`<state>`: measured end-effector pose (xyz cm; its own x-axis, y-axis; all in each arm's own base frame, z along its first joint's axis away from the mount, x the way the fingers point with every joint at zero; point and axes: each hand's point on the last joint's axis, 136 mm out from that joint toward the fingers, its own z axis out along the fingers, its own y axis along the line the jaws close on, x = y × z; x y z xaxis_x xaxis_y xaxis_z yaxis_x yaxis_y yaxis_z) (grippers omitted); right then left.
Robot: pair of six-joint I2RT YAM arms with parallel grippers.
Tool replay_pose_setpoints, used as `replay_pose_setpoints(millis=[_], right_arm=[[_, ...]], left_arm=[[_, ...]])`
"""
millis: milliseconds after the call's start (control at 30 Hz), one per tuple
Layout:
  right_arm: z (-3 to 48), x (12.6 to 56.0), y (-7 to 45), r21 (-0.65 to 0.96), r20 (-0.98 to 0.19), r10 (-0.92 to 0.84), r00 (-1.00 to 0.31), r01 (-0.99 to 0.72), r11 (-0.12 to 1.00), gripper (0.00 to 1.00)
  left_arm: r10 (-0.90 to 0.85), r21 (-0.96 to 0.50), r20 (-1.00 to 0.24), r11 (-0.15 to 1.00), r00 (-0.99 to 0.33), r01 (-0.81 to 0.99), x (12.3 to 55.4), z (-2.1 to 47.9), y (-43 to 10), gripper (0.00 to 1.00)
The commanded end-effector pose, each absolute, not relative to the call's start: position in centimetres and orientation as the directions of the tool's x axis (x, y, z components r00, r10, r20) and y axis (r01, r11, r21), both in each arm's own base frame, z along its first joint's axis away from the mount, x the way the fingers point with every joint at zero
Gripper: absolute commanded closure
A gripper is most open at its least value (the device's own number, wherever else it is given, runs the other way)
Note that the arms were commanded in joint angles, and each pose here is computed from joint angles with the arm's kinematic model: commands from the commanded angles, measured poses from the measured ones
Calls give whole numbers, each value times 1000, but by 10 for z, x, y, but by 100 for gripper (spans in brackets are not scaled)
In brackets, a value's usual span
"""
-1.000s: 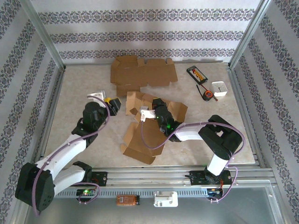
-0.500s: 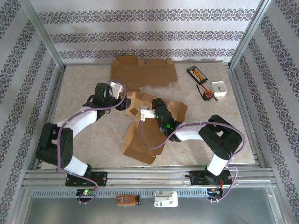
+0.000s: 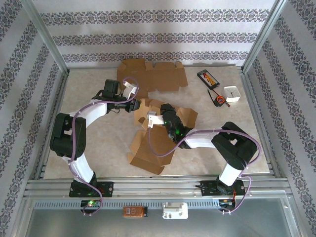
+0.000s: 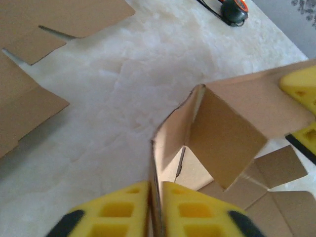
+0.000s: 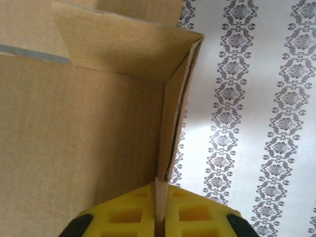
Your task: Fold the paper box
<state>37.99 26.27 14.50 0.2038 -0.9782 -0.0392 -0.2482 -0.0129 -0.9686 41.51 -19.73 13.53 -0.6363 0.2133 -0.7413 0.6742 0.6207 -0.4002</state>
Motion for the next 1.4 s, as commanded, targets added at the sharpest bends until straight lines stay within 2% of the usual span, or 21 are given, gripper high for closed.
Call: replay_pose_setpoints(millis=[0,33,67,100,133,267,400,533,600,667,767,900,1033,1200,1367], right_arm=[[146,374,270,-949,-91,-975,204,-315,23,81],[147,372,269,-935,-126,-974,186,-351,54,76],[153,370,270,-913,-180,-970,164,-394,103,64],[152,365,270,-880,-217,-965,144,-458,129,47],[152,356,272,-818,-281,-952,120,-549,172,39],[176,321,286,-526,-532,-846,-14,-777,344,17],[200,292,295,-281,-655,-743,-139,-868,409,3],[241,286,296,58,-761,-540,-360,-866,496,2],[263,298,288,255,-770,-394,-502,-808,532,2],[276,318,272,442,-721,-241,-649,-700,561,2],[267,343,250,617,-595,-100,-798,-533,579,6],[232,356,230,712,-438,-20,-899,-360,603,13],[210,346,232,735,-393,-53,-918,-348,582,14],[203,337,239,781,-350,-77,-934,-336,526,7],[195,333,239,764,-368,-104,-924,-364,533,10]], left_arm=[[216,-423,-753,565,-622,708,407,145,-202,98],[222,-409,-762,563,-608,718,407,147,-202,100],[227,-391,-774,564,-592,727,408,149,-201,100],[234,-371,-784,565,-575,737,409,151,-200,100],[247,-348,-796,559,-552,753,410,153,-201,100],[309,-199,-862,522,-401,830,409,161,-205,100],[327,-111,-891,516,-316,849,414,169,-207,100],[374,-29,-894,498,-245,867,418,171,-217,100],[395,8,-894,487,-212,873,419,173,-222,100],[411,52,-896,470,-166,881,420,178,-229,100],[429,114,-897,452,-103,885,422,186,-239,100],[450,171,-892,442,-52,880,422,196,-253,100],[467,203,-883,463,-43,863,420,206,-265,100],[450,92,-874,524,-183,847,427,216,-269,100],[401,-36,-854,589,-330,807,436,224,-269,100]])
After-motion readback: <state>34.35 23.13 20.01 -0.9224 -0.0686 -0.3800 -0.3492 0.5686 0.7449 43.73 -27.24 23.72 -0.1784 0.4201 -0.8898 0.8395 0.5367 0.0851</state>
